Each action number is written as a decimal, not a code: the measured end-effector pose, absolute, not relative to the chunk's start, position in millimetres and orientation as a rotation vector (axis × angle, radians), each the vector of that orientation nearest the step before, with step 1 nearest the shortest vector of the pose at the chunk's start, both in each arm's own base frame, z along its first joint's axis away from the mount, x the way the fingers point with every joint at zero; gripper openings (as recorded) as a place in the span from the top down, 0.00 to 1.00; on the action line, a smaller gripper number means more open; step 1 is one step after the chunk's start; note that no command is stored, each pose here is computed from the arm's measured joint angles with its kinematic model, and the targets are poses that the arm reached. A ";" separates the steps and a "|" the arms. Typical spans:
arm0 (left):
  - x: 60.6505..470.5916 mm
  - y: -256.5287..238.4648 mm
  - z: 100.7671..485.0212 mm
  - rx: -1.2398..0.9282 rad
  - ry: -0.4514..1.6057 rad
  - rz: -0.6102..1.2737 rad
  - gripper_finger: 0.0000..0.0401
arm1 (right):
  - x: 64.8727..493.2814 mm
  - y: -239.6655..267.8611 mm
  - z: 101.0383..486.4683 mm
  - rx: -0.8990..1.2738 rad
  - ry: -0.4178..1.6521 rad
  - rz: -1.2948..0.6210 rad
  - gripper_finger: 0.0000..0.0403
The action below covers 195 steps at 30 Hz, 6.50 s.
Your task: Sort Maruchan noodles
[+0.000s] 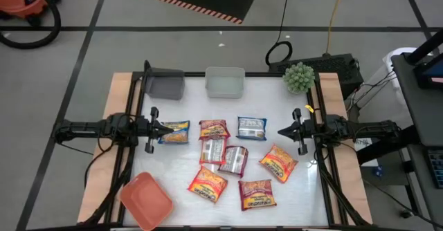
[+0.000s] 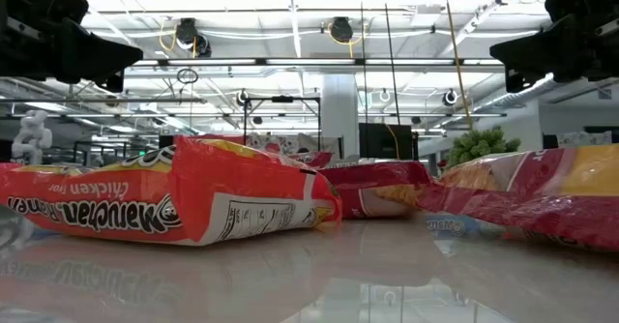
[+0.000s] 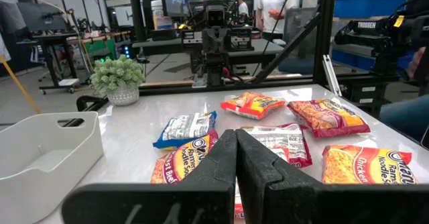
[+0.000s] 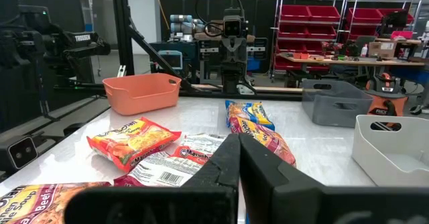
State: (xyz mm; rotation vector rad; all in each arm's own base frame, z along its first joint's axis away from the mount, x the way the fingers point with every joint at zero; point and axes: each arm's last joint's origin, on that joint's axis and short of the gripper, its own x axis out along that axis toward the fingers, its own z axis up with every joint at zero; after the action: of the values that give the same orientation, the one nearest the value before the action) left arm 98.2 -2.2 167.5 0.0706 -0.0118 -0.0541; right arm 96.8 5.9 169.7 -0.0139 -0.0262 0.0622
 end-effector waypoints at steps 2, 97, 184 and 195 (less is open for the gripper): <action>98.2 -2.2 167.4 0.071 -0.011 -0.054 0.99 | 96.8 5.9 169.7 -0.014 -0.026 0.062 1.00; 98.2 -2.3 167.9 0.073 -0.016 -0.054 0.99 | 151.2 5.3 368.6 0.103 0.482 -0.110 0.92; 234.8 -63.1 248.8 -0.021 0.676 -0.155 0.91 | 116.6 108.1 183.0 0.170 1.469 -0.101 0.49; 241.8 -64.7 250.3 0.036 0.613 -0.169 0.91 | 104.5 97.3 140.9 0.147 1.470 -0.109 0.45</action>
State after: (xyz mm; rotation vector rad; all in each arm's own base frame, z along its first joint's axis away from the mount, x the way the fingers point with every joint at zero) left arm 241.8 -64.7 250.3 0.0361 0.6131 -0.1687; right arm 104.5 97.3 140.9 0.1466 1.4701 -0.1086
